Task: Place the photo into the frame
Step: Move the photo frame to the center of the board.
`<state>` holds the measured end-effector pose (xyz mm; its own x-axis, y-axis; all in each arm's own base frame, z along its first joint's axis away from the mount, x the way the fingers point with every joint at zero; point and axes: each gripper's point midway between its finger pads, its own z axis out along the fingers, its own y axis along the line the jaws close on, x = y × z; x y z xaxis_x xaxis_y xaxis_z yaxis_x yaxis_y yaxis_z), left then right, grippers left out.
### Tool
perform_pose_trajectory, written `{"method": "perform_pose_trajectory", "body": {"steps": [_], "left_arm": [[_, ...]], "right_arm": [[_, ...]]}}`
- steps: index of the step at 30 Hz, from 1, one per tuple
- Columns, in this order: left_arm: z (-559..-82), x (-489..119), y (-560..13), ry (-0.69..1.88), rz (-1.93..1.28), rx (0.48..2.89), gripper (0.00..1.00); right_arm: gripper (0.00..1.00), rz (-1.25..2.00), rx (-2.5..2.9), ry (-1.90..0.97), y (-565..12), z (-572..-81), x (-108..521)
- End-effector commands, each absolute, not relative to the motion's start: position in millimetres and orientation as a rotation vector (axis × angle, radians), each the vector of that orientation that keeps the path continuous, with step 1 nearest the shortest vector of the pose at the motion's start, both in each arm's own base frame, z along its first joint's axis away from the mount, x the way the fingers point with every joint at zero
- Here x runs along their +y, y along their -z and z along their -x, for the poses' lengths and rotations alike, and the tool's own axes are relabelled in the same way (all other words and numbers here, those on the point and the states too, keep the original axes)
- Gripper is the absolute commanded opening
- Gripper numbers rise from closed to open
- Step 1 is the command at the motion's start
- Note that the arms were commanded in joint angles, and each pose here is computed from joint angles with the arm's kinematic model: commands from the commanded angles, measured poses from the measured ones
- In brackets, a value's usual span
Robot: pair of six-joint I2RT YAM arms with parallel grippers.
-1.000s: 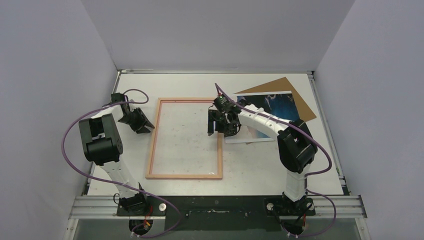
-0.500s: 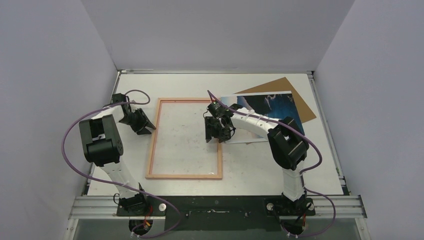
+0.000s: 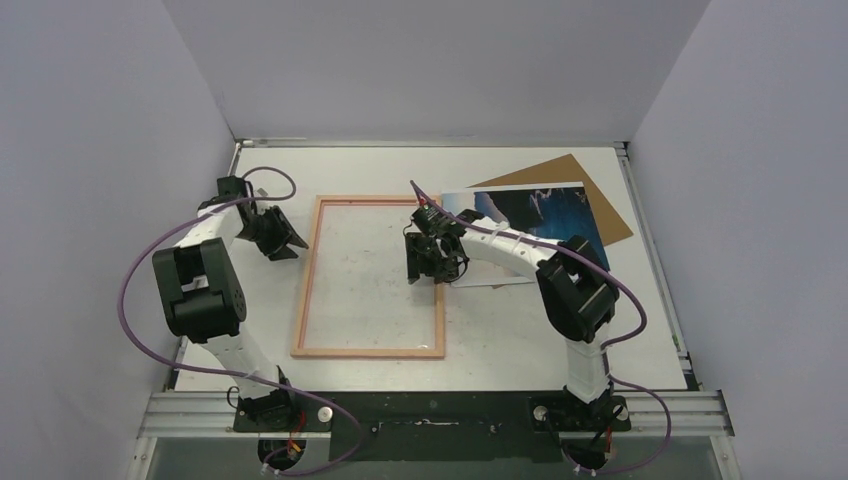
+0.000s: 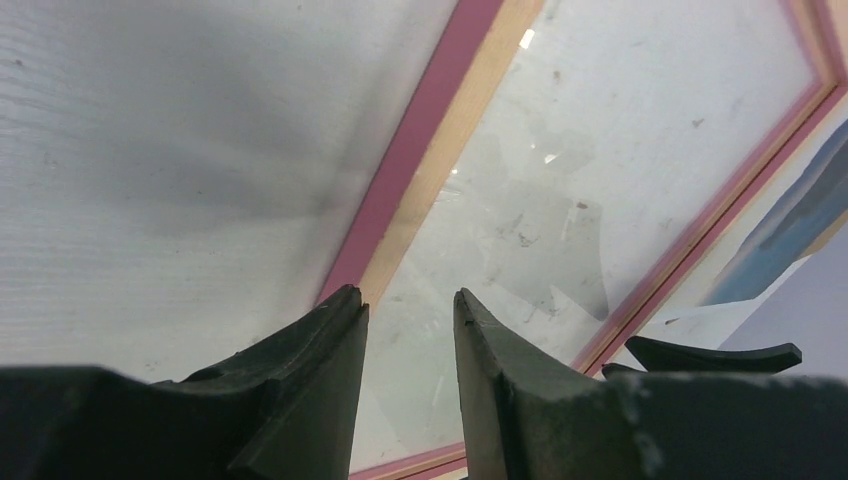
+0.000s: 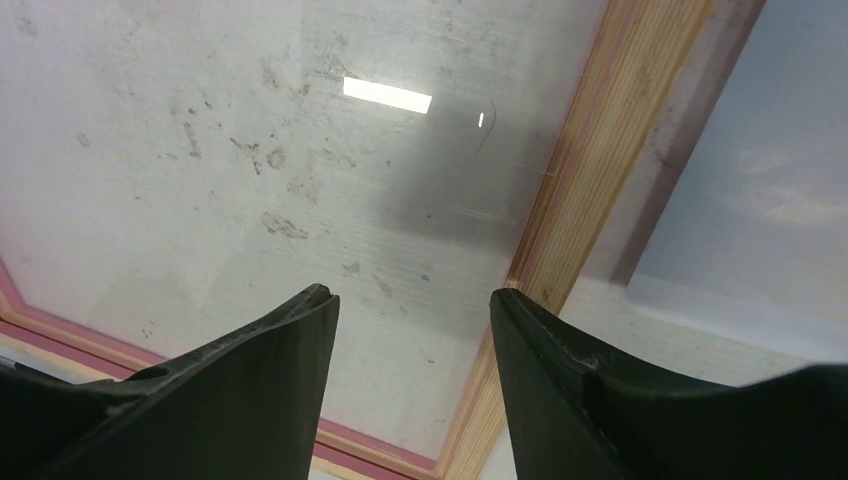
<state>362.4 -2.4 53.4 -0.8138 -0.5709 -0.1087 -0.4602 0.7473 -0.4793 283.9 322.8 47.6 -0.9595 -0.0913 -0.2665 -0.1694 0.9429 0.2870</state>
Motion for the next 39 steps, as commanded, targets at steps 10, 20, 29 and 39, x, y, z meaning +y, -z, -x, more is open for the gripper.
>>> {"method": "perform_pose_trajectory", "body": {"steps": [10, 20, 29, 39], "left_arm": [[-382, -3, -159, 0.625, 0.625, 2.459, 0.43], [-375, -49, -171, 0.733, 0.506, 2.436, 0.55], [-369, -78, -171, 0.782, 0.468, 2.461, 0.56], [-372, -90, -178, 0.822, 0.451, 2.448, 0.56]], "right_arm": [[0.68, 0.046, 2.652, -0.350, -91, -306, 281], [0.65, 0.099, 2.782, -0.436, -58, -292, 299], [0.65, 0.158, 2.776, -0.613, -54, -292, 328], [0.63, 0.252, 2.655, -0.727, -67, -311, 349]]}}
